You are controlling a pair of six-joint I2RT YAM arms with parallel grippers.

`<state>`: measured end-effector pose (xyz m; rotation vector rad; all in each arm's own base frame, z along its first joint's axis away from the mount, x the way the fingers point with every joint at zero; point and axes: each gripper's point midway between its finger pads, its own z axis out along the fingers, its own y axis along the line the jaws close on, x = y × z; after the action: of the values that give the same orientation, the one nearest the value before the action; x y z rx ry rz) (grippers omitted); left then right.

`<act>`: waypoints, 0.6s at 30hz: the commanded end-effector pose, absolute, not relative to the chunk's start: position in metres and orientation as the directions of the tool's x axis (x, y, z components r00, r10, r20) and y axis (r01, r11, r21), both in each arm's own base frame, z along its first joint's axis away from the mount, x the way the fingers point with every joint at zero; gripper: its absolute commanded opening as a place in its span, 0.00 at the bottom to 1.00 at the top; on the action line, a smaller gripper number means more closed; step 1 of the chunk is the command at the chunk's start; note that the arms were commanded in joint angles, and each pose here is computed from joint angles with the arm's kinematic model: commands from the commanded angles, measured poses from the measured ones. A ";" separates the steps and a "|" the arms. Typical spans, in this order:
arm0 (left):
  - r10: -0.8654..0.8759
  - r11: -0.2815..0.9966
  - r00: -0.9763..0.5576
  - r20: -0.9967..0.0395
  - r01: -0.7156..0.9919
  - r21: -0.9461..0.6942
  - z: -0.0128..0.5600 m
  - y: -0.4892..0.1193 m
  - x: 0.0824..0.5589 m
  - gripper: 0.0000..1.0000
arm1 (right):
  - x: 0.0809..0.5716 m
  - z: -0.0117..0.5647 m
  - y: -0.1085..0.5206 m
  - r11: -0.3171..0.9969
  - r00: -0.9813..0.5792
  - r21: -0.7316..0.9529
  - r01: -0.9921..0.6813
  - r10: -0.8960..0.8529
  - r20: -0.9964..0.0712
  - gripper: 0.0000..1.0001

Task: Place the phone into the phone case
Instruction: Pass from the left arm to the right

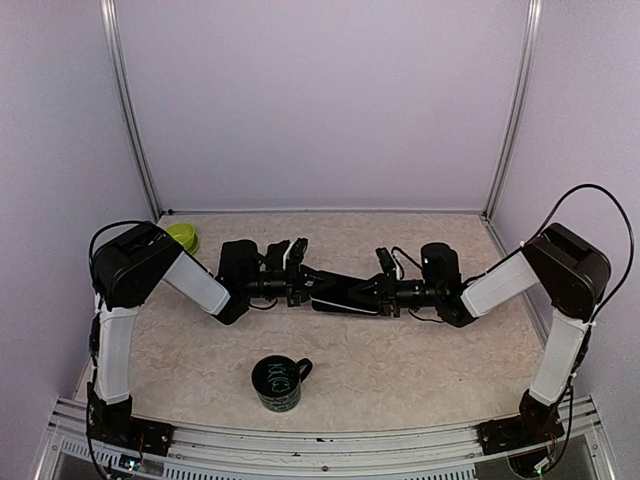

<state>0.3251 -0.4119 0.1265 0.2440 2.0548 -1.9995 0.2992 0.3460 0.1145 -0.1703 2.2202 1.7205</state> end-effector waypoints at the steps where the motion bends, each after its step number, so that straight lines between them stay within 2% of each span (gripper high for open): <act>1: -0.091 0.015 -0.938 -0.335 0.335 -0.942 0.150 -0.418 0.330 0.04 | 0.285 0.129 0.355 0.200 -0.917 0.904 -0.378 0.049 -0.395 0.26; 18: -0.106 0.020 -0.931 -0.349 0.349 -0.937 0.152 -0.410 0.331 0.22 | 0.284 0.148 0.347 0.128 -0.913 0.911 -0.392 0.067 -0.402 0.11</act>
<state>0.3255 -0.4124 0.1257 0.2374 2.0590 -1.9925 0.2922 0.3458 0.1276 -0.2035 2.1546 1.7961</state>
